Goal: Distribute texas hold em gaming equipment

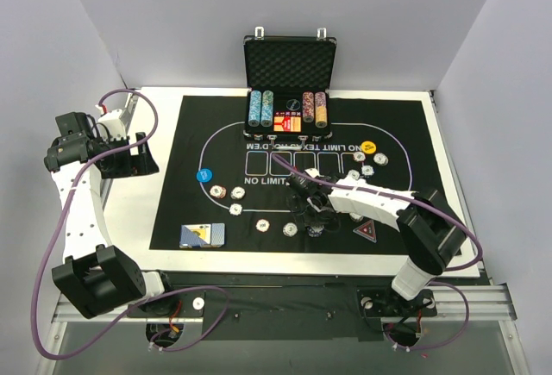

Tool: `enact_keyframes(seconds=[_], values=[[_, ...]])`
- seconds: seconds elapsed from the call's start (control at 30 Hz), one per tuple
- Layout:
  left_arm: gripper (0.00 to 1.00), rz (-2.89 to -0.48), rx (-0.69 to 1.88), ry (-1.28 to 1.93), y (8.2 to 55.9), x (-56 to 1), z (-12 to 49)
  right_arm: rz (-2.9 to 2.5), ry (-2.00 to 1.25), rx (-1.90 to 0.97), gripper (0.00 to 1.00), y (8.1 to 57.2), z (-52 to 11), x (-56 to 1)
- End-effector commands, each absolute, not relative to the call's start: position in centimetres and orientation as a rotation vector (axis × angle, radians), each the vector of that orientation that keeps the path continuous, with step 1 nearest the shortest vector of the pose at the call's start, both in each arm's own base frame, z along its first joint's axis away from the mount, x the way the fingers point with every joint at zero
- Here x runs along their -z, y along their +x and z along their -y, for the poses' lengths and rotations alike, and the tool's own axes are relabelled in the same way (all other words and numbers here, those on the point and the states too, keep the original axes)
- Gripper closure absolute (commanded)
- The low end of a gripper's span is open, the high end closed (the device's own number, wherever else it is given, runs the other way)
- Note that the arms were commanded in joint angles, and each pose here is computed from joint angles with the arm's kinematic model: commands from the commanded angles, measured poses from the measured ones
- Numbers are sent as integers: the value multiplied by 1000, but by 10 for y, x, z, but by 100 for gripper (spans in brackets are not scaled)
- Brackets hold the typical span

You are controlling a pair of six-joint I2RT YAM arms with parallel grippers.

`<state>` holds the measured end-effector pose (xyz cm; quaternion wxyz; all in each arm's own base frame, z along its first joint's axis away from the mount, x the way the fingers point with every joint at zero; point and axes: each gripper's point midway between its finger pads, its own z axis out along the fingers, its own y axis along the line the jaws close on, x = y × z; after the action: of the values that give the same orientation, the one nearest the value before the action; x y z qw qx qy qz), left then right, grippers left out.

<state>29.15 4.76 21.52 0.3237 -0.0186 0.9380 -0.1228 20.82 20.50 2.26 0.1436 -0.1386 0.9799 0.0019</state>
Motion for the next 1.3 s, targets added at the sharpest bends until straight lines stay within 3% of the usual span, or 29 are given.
enact_keyframes(seconds=[0.0,0.57,0.8,0.9,1.1,1.27], values=[[4,-2405,295,-19,296,-236,-51,-2858,-407,36,44,199,-198,-15],[4,-2410,295,-23,296,-233,-51,-2863,-358,39,70,201,-187,-15],[4,-2413,290,-20,295,-231,-51,-2793,-305,-47,82,215,-191,-53],[4,-2412,294,-16,296,-231,-51,-2760,-265,-89,82,223,-189,-74],[4,-2410,292,-18,296,-230,-51,-2691,-11,-9,82,259,-145,-106],[4,-2414,308,-19,297,-226,-50,-2609,508,150,82,290,-60,-100]])
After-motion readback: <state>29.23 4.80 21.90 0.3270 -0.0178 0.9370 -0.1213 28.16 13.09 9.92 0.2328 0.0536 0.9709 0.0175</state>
